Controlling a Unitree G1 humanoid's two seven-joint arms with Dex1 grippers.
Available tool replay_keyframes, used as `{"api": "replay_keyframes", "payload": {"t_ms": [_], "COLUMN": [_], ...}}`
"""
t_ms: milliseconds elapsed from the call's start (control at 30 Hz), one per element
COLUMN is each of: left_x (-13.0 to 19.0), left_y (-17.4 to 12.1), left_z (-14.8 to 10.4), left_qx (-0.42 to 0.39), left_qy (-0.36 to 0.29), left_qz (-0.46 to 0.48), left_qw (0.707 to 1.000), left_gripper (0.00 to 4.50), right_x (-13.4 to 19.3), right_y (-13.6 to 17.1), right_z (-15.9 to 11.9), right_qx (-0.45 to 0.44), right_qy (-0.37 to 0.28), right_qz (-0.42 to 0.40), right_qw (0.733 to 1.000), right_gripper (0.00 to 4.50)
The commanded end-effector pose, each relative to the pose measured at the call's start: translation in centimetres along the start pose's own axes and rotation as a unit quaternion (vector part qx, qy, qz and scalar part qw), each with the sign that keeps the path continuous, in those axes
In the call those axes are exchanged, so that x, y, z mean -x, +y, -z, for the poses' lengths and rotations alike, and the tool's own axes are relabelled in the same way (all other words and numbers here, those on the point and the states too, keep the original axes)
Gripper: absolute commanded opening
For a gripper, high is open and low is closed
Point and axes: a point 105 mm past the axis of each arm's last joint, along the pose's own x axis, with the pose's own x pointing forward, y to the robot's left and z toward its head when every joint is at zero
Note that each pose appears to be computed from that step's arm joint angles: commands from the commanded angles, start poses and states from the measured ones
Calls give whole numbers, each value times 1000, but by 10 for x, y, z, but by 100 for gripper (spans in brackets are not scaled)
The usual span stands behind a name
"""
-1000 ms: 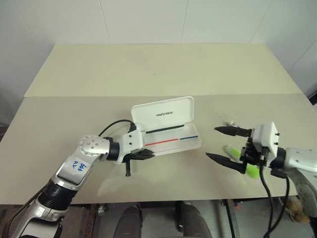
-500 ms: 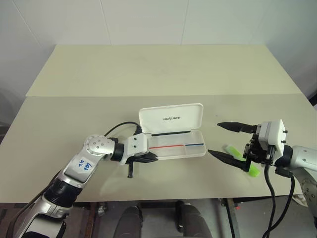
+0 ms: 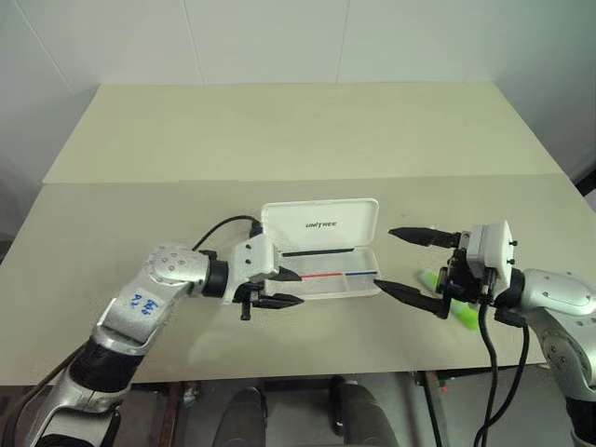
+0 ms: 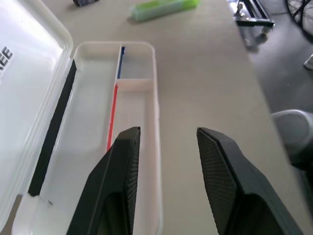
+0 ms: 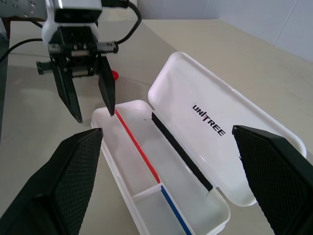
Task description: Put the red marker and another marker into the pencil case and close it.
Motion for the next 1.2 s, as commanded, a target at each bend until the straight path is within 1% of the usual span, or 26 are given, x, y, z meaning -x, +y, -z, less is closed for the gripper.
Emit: {"api": "replay_keyframes", "payload": {"t_ms": [33,67,100,133,167,200,267,300,333,400,467,533,600,667,767,900,1033,1200], "left_x": [28,36,45,57,66,72,93,100,107,130,155,171,180,182,177,155,151,153], "left_y": [-13,-13,-11,-10,-10,-10,-13,-15,-16,-7,4,8,8,9,10,7,10,10], "left_z": [-15,-11,-7,4,12,17,41,49,55,66,72,78,85,92,98,107,115,132], "left_qx": [7,20,26,38,41,42,64,66,75,81,63,62,63,65,74,110,125,150], "left_qy": [-10,-5,-1,19,30,37,63,73,76,60,42,33,40,45,37,22,26,52], "left_qz": [-33,-57,-85,-116,-141,-156,-202,-216,-238,-318,-397,-432,-442,-438,-414,-351,-335,-321], "left_qw": [999,998,996,992,989,986,975,971,966,943,914,899,894,895,907,930,934,934], "left_gripper": [215,232,262,289,328,355,427,446,446,446,446,446,446,446,446,446,446,446], "right_x": [-5,-6,-8,-10,-11,-12,-15,-17,-18,-20,-22,-23,-23,-23,-24,-24,-23,-21], "right_y": [-3,-4,-5,-6,-6,-7,-7,-7,-7,-7,-7,-7,-7,-7,-7,-6,-5,-4], "right_z": [-5,-5,-6,-6,-6,-7,-7,-8,-8,-11,-12,-13,-14,-15,-18,-23,-27,-28], "right_qx": [11,11,12,12,12,12,10,9,9,9,9,9,8,8,9,15,18,19], "right_qy": [-20,-23,-26,-30,-32,-34,-39,-41,-42,-46,-48,-49,-49,-51,-53,-56,-57,-56], "right_qz": [-9,-11,-13,-16,-18,-20,-26,-29,-30,-33,-34,-34,-34,-33,-31,-29,-24,-14], "right_qw": [1000,1000,1000,999,999,999,999,999,999,998,998,998,998,998,998,998,998,998], "right_gripper": [450,450,450,450,450,450,450,450,450,450,450,450,450,450,450,450,450,450]}}
